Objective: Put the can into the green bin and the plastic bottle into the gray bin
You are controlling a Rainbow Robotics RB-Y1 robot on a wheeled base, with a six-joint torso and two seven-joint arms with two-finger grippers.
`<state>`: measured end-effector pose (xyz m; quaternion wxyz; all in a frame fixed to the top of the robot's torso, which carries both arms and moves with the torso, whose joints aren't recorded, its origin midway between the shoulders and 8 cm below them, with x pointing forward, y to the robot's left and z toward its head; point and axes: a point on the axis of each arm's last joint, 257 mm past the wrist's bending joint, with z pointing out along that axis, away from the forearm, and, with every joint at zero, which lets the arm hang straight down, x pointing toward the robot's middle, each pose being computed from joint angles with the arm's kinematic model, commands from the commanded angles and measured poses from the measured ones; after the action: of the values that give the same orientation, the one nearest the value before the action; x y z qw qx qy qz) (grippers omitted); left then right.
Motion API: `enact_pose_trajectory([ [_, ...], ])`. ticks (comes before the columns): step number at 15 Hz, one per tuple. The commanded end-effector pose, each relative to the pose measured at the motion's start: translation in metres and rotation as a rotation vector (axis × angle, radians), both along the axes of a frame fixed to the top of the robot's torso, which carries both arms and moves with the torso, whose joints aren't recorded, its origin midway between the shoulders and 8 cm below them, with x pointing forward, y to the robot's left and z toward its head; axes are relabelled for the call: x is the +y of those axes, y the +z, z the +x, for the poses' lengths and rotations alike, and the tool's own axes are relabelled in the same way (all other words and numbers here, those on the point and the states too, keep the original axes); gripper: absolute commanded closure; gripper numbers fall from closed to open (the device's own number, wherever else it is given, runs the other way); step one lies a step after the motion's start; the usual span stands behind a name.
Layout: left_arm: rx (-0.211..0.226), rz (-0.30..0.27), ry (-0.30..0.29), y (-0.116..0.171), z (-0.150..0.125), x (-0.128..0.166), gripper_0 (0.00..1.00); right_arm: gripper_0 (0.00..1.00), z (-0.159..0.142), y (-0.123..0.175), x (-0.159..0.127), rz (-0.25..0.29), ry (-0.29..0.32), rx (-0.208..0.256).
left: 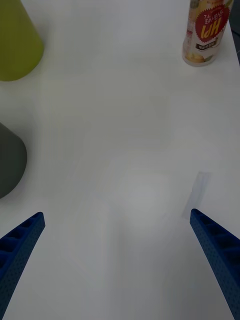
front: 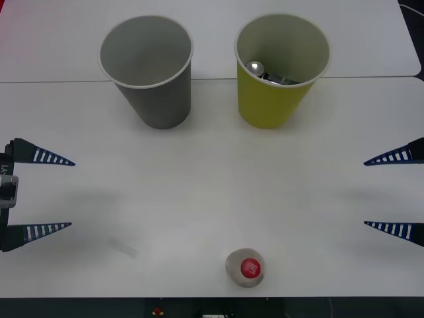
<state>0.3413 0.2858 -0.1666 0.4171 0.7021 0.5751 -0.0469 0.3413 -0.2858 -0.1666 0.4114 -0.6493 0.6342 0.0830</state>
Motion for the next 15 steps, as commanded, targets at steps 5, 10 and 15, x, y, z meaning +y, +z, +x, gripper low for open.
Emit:
enact_pose_trajectory([
  [5,0.000,0.000,0.000,0.000,0.000,0.000,0.00,0.00,-0.003,0.011,0.013,0.102,-0.006,0.004],
  [10,0.000,0.000,0.000,0.000,0.000,0.000,0.00,0.00,-0.008,0.001,0.009,0.086,0.020,0.020],
  [15,0.000,0.000,0.000,0.000,0.000,0.000,0.00,0.00,-0.016,-0.016,0.012,0.090,0.152,0.059],
])
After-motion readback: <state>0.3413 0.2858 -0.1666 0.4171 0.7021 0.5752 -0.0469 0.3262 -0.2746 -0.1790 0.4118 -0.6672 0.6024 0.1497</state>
